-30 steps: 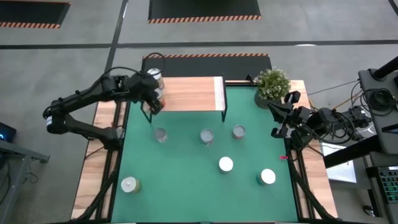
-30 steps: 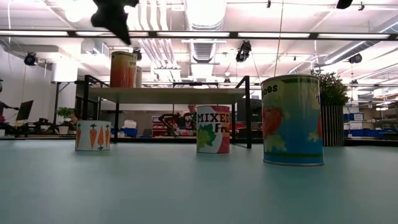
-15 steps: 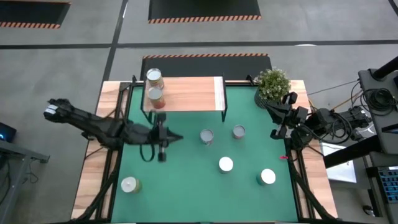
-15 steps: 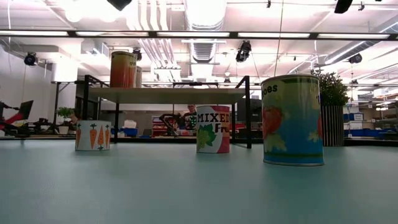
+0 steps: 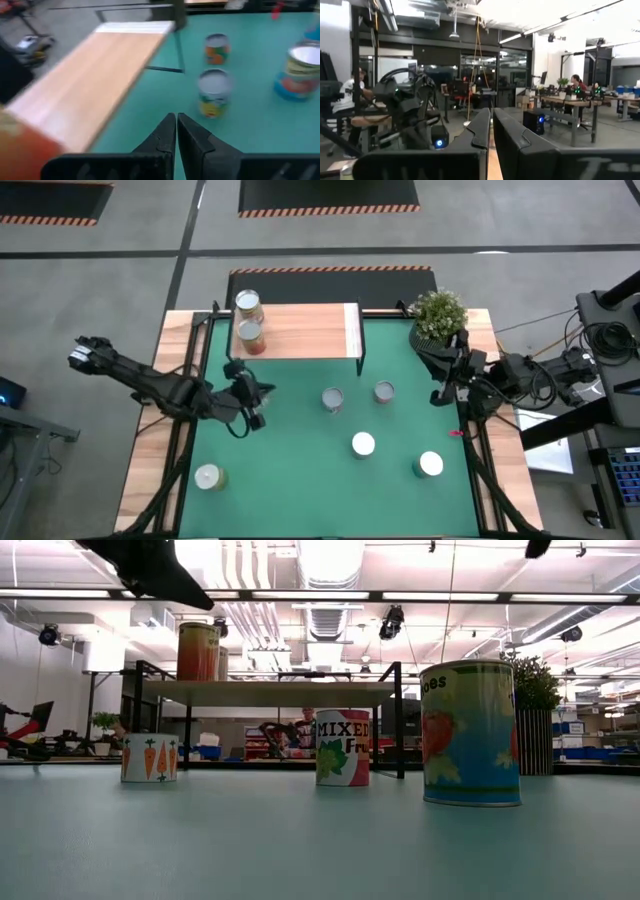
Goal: Pick and place cans onto a shelf
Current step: Put the canned pineapple on the shelf
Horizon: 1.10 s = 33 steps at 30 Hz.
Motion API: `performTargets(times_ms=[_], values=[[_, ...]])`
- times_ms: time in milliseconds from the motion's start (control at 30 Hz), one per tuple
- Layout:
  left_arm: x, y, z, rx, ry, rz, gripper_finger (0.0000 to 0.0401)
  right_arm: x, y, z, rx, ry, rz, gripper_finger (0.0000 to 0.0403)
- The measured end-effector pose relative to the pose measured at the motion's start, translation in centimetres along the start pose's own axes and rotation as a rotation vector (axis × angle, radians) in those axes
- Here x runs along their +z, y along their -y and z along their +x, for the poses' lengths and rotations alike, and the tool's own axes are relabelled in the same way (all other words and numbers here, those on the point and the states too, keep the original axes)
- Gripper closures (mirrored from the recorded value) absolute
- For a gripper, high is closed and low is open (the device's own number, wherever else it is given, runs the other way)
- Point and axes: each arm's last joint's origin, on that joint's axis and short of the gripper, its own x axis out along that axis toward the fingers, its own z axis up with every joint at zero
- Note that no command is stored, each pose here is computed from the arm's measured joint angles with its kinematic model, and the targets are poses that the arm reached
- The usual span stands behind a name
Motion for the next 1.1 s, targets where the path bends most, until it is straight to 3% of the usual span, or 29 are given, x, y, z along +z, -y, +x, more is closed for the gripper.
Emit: performTargets(times_ms=[333, 600, 867, 1100], values=[[-0.2, -3.4, -1.2, 0.264, 0.074, -0.056, 0.0401, 4.3, -1.1, 3.5, 0.013, -0.091, -0.047, 0.0390], [-1.4, -4.5, -0.6, 0.324, 0.042, -0.042, 0.0401, 6.2, -2.5, 6.9, 0.012, -0.145, -0.065, 0.0390], [-1.5, -5.0, -0.7, 0.340, 0.023, -0.010, 0.0401, 6.9, -2.6, 11.6, -0.044, -0.289, -0.127, 0.0390], [-1.5, -5.1, -0.6, 0.348, 0.016, 0.025, 0.0401, 5.6, -2.4, 15.8, -0.082, -0.378, -0.195, 0.0390]])
